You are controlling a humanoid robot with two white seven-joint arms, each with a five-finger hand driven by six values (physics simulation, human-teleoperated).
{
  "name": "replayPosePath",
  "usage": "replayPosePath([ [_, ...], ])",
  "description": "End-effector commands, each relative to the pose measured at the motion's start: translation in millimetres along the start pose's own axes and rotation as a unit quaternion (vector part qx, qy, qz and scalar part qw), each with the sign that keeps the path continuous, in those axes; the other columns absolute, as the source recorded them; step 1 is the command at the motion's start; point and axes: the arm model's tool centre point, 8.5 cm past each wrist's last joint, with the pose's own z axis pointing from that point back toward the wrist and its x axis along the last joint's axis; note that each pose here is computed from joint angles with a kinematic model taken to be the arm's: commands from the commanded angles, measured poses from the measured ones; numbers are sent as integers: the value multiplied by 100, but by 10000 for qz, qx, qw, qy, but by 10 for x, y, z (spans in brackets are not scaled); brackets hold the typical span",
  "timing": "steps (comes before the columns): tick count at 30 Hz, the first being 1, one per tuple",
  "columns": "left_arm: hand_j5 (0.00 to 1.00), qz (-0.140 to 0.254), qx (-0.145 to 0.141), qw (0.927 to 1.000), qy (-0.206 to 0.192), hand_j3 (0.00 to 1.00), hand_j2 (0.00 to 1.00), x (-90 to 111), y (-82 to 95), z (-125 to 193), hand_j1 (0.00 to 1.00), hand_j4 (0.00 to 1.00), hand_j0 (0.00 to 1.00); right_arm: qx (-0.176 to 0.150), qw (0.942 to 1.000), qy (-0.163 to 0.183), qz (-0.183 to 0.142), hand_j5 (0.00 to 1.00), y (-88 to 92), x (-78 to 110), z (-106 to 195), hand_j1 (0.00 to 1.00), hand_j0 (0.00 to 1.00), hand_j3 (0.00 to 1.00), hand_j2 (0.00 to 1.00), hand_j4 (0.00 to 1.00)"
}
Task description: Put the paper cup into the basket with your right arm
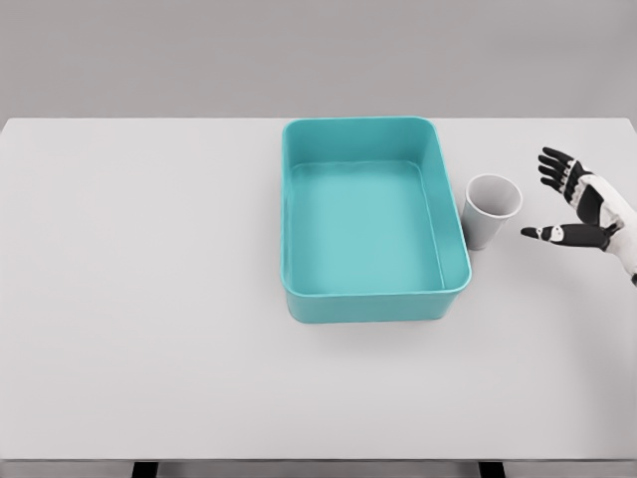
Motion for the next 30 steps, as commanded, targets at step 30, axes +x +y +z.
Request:
replayPosePath([
  [30, 100, -4, -1, 10000, 1, 100, 100, -1, 0, 0, 100, 100, 100, 539, 9982, -148, -223, 100, 460, -7, -221, 100, 100, 100, 100, 100],
])
